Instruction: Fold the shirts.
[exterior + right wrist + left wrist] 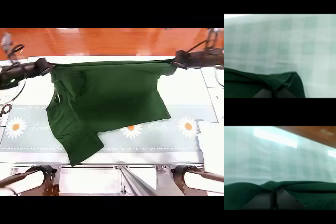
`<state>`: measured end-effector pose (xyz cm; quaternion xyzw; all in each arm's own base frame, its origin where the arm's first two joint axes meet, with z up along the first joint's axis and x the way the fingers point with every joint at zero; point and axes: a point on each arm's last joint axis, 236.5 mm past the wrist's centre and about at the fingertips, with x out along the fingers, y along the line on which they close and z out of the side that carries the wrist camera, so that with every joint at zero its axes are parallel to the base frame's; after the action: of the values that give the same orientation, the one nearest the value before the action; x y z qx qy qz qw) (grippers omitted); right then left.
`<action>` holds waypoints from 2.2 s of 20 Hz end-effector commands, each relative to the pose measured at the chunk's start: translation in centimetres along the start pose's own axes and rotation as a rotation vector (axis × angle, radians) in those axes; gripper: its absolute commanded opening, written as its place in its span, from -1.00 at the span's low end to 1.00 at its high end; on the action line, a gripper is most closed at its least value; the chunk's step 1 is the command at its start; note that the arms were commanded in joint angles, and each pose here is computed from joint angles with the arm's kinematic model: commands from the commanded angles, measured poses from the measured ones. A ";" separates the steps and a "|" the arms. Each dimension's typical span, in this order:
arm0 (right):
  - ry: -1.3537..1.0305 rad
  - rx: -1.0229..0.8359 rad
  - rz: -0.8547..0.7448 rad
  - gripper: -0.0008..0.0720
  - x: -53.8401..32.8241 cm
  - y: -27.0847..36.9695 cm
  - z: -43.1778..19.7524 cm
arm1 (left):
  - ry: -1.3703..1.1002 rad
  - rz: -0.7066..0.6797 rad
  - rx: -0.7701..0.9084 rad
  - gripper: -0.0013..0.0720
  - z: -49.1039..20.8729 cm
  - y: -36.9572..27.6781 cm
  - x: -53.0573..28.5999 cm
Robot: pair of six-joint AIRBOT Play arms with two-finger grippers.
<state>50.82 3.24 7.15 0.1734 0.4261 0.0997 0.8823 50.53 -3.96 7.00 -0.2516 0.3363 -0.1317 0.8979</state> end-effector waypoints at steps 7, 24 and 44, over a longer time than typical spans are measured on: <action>-0.039 0.122 0.060 0.17 9.8 -1.6 2.5 | 0.245 -0.139 -0.006 0.42 -1.0 -0.2 9.0; 0.073 0.606 0.134 0.14 -7.6 -7.0 -19.7 | 0.353 0.170 -0.720 0.42 -24.5 9.4 -16.6; 0.114 0.441 0.194 0.14 -6.2 -2.5 -19.9 | 0.567 0.123 -0.714 -0.38 -31.0 8.7 -11.0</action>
<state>30.83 3.89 -0.77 0.3980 0.4787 0.1092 0.7749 21.65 -2.14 -11.40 -0.5029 0.5985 0.0029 0.6236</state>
